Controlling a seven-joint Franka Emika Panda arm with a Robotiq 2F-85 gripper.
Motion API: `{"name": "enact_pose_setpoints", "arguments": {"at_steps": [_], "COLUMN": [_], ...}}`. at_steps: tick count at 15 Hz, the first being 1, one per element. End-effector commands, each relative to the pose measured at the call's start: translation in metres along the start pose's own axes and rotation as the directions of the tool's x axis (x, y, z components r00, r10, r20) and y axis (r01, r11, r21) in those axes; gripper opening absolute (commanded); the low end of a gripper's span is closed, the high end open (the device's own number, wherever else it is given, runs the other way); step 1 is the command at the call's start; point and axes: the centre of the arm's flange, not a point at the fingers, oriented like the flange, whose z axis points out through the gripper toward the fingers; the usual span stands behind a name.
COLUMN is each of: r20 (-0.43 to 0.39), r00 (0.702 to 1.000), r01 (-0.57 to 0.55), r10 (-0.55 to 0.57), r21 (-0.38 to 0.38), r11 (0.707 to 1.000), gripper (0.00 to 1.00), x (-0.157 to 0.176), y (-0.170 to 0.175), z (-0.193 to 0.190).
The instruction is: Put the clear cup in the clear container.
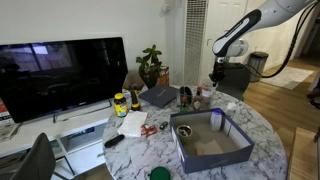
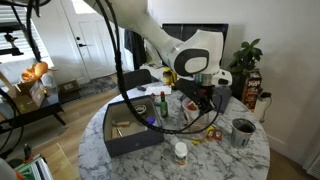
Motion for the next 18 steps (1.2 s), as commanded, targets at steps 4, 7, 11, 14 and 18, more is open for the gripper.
{"name": "enact_pose_setpoints", "arguments": {"at_steps": [4,7,11,14,18], "r20": [0.090,0.113,0.119,0.122,0.128], "r00": [0.996,0.993,0.992,0.991,0.990], "r01": [0.023,0.035,0.050,0.062,0.063], "r10": [-0.021,-0.031,-0.044,-0.054,-0.053], "r21": [-0.022,-0.033,-0.044,-0.061,-0.069], "r11": [0.999,0.999,0.998,0.996,0.996], "gripper": [0.01,0.01,0.01,0.01,0.34], "x": [-0.012,-0.016,-0.016,-0.015,-0.010], "y": [0.003,0.003,0.002,0.002,0.004], "z": [0.028,0.036,0.038,0.039,0.034]}}
